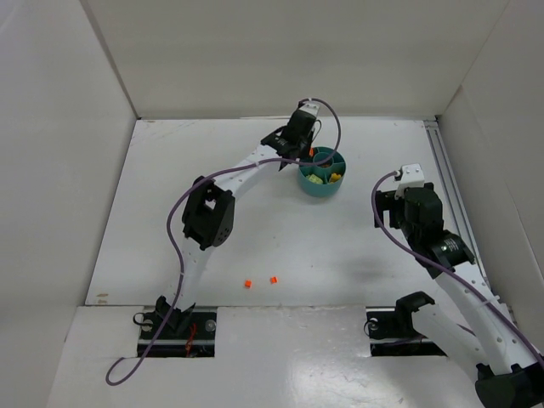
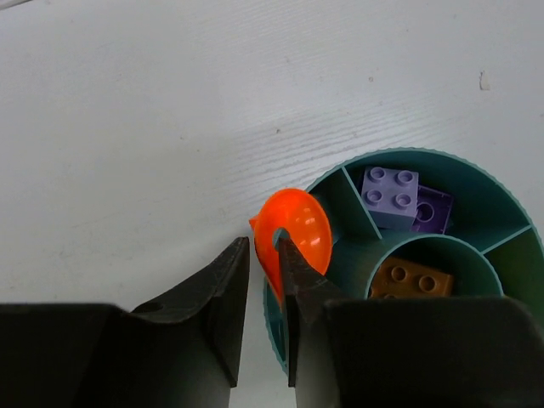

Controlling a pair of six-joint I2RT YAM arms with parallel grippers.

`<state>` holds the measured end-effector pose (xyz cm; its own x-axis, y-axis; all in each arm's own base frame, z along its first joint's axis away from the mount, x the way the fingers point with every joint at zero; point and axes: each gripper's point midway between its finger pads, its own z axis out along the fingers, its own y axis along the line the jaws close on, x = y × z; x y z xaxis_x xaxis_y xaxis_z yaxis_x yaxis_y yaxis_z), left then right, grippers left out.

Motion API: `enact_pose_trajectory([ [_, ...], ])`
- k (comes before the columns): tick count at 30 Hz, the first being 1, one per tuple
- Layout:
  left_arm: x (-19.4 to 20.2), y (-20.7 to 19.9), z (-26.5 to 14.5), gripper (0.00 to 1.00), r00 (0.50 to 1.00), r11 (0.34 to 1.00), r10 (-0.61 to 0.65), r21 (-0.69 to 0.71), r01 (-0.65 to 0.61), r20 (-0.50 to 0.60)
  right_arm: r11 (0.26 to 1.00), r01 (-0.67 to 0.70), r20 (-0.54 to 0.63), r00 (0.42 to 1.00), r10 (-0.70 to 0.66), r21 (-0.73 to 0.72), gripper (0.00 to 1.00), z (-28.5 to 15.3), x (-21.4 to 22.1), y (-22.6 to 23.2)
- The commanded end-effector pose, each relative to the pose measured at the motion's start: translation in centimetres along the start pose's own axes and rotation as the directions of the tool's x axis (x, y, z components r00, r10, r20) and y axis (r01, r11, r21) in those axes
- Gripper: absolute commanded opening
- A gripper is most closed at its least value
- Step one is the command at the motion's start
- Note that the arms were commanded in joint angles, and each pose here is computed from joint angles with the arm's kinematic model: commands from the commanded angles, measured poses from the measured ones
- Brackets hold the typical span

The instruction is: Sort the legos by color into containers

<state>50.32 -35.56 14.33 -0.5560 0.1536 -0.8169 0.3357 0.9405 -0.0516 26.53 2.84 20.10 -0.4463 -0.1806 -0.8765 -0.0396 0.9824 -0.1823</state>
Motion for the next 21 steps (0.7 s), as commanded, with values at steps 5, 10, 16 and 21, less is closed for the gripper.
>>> enact_pose_trajectory([
  [5,-2.2,-0.9,-2.7,0.33,0.999,1.0,0.01,0.022,-0.011,0.047,1.0,-0.022,0.052,0.998,0.021,0.007,1.0,-0.1,-1.2,-0.2],
  [10,-3.6,-0.9,-3.9,0.33,0.997,1.0,0.002,0.029,-0.005,0.076,1.0,-0.021,0.052,0.998,0.021,-0.002,1.0,-0.1,-1.2,-0.1],
  [16,-5.4,-0.8,-7.1,0.38,0.993,0.998,-0.028,0.05,0.022,0.117,0.999,-0.003,0.081,0.997,0.006,-0.04,1.0,-0.6,-1.8,0.3],
  [21,-6.1,-0.7,-8.9,0.48,0.982,0.996,-0.057,0.079,0.043,0.179,0.998,0.02,0.087,0.996,-0.015,-0.058,1.0,-1.4,-1.6,0.3],
])
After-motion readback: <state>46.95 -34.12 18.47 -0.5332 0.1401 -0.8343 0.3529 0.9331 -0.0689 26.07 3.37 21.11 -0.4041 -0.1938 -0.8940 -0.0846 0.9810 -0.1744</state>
